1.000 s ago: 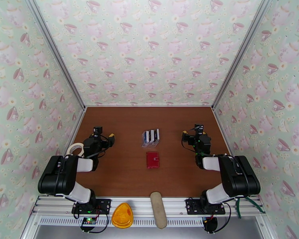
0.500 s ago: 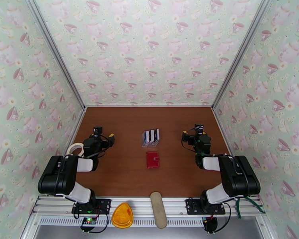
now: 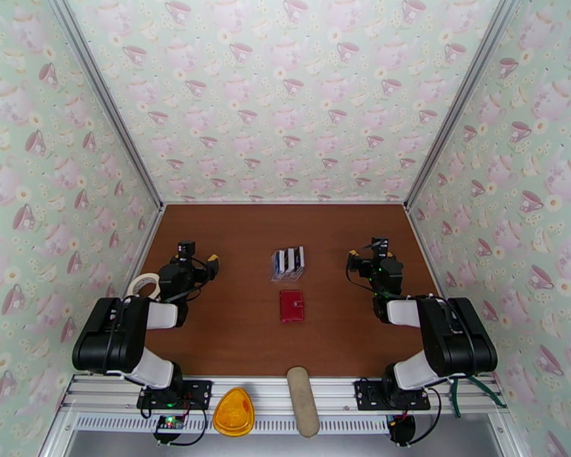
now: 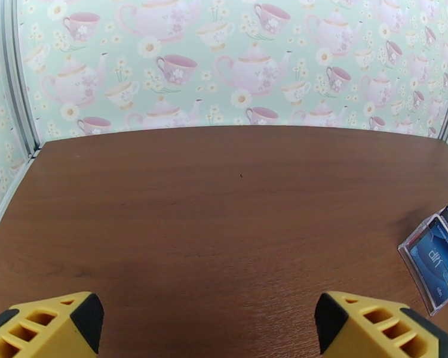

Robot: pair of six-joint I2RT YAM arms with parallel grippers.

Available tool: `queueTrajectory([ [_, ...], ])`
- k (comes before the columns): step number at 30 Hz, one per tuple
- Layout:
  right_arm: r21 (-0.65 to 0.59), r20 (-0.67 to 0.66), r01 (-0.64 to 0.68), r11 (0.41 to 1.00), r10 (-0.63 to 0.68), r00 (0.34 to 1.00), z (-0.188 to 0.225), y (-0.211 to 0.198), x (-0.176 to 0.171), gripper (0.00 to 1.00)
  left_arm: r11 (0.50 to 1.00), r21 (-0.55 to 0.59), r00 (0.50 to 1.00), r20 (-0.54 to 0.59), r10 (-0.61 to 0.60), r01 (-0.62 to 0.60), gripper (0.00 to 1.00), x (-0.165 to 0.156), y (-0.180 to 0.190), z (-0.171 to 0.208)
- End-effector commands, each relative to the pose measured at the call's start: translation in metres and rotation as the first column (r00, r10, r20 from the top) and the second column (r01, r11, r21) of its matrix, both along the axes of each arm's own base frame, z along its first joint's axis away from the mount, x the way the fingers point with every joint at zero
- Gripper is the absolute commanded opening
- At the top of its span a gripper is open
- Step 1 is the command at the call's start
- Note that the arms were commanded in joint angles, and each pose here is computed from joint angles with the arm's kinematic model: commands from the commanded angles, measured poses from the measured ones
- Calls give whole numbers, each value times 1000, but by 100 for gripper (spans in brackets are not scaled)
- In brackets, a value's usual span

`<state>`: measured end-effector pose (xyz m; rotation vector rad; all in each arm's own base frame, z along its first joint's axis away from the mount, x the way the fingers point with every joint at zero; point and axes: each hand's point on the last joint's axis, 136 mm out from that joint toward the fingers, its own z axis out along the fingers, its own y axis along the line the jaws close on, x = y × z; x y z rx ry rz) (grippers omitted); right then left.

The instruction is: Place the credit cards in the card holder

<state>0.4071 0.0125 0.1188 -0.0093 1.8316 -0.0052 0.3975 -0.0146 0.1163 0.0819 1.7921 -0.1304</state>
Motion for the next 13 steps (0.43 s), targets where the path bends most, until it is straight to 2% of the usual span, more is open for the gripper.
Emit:
queueTrajectory([
  [1,8,-1,21,1000,-21,1000,-4,-4,0,100,1000,16,1000,1,-5,5,100,-2,-1,-2],
  [13,9,-2,21,1000,-21,1000,-4,-4,0,100,1000,17,1000,-1,-8,8,100,-1,-2,-3],
])
